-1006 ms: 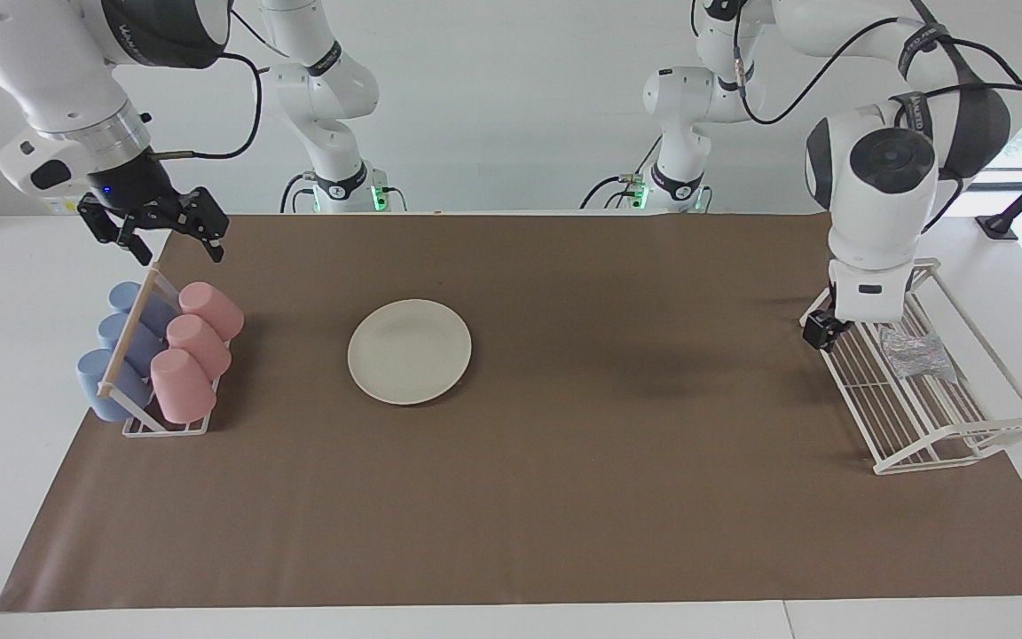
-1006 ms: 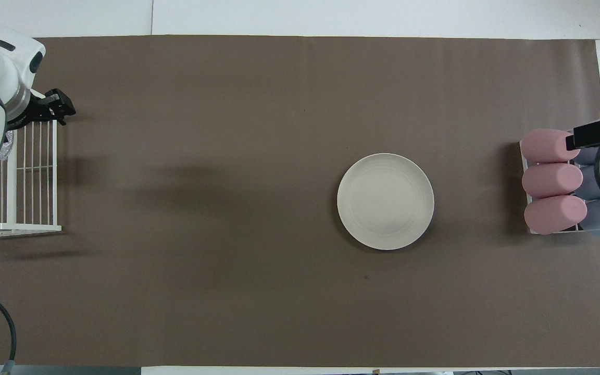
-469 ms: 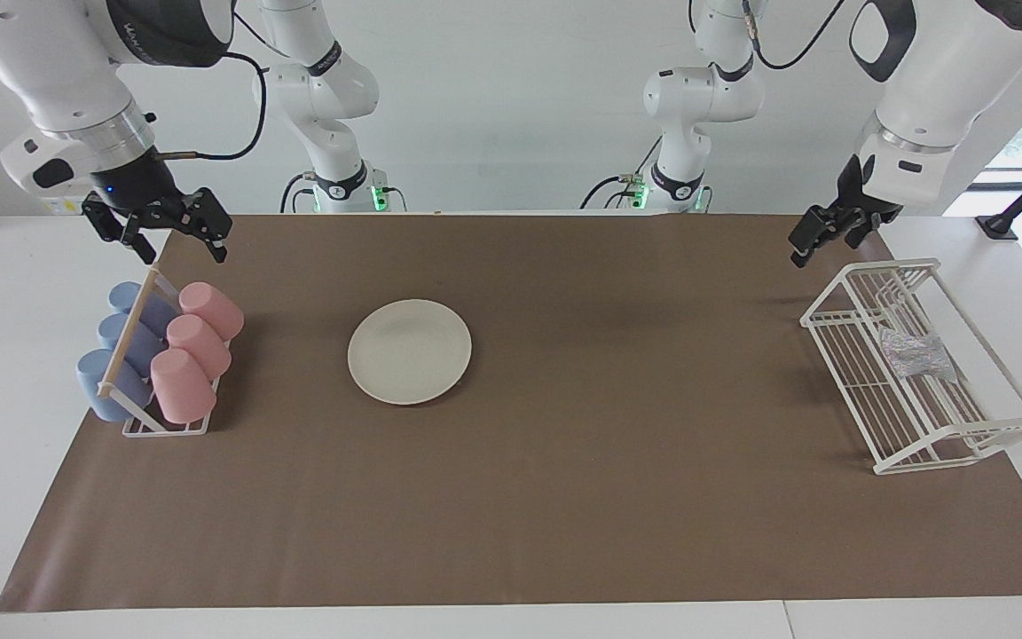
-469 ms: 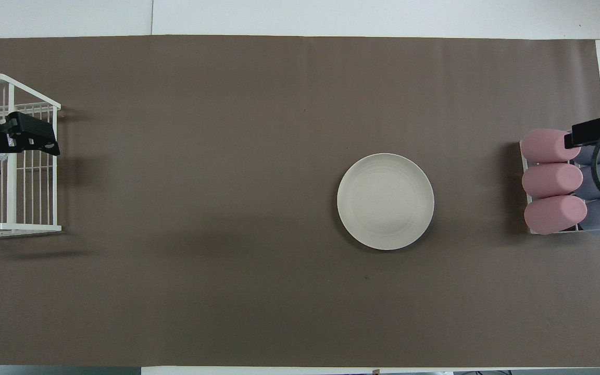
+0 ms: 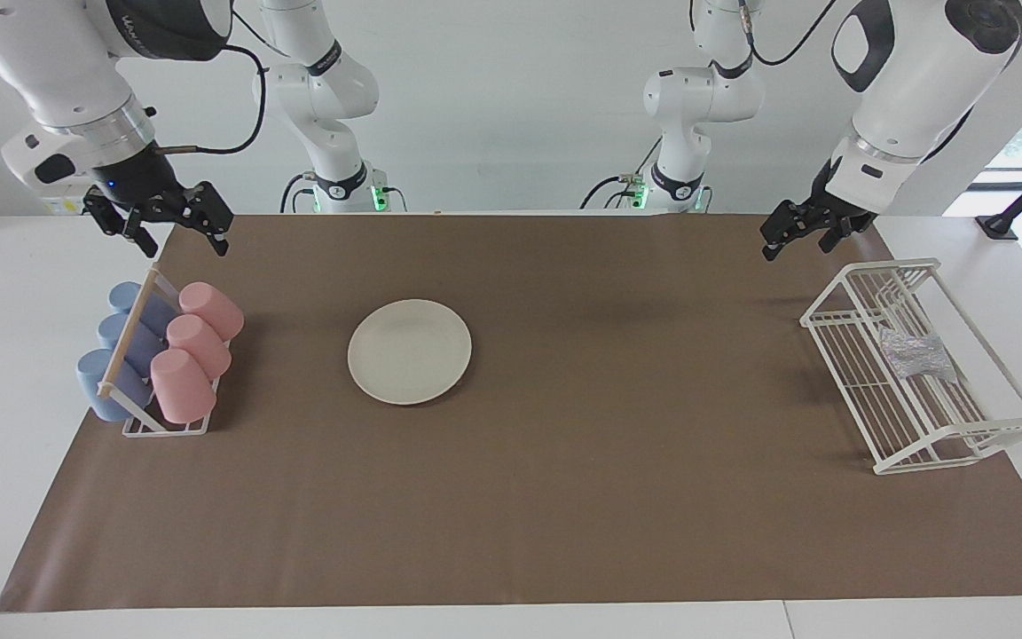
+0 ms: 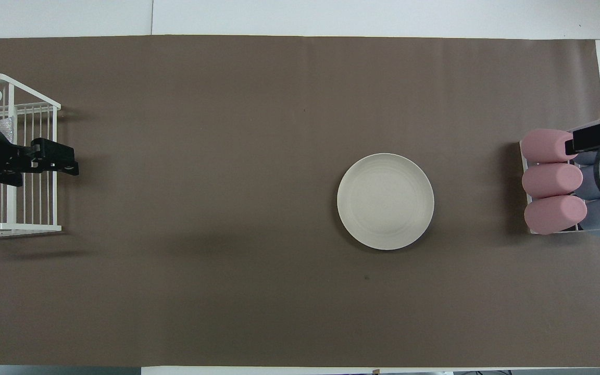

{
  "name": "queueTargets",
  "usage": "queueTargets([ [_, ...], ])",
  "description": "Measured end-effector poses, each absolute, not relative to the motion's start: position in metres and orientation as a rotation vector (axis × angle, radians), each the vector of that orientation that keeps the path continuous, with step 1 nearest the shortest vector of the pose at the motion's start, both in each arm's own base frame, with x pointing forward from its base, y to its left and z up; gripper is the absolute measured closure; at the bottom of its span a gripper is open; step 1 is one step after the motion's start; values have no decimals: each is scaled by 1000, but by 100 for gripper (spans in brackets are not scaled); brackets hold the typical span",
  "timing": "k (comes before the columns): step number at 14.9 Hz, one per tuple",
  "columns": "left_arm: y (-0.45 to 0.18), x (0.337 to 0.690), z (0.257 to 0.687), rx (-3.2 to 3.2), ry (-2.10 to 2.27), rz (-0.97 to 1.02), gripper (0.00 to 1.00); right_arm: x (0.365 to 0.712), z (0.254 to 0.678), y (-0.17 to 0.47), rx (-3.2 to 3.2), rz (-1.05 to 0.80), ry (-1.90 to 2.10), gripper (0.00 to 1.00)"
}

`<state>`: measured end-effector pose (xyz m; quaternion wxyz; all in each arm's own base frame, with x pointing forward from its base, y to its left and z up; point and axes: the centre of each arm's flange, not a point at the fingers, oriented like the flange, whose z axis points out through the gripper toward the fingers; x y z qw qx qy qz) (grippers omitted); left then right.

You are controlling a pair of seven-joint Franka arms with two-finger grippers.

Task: Wipe plate with sponge

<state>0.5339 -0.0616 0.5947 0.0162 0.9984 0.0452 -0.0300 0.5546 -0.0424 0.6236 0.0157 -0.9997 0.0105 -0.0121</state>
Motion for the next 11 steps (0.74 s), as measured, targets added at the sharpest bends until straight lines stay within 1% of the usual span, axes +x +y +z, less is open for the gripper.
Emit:
queueTargets([
  [4, -65, 525, 614, 3139, 113, -148, 0, 554, 623, -45, -3109, -29, 40, 0],
  [7, -64, 525, 617, 3147, 112, -141, 0, 549, 620, -63, -3107, 14, 41, 0],
  [11, -64, 525, 617, 3146, 112, -139, 0, 549, 620, -58, -3107, 17, 16, 0],
])
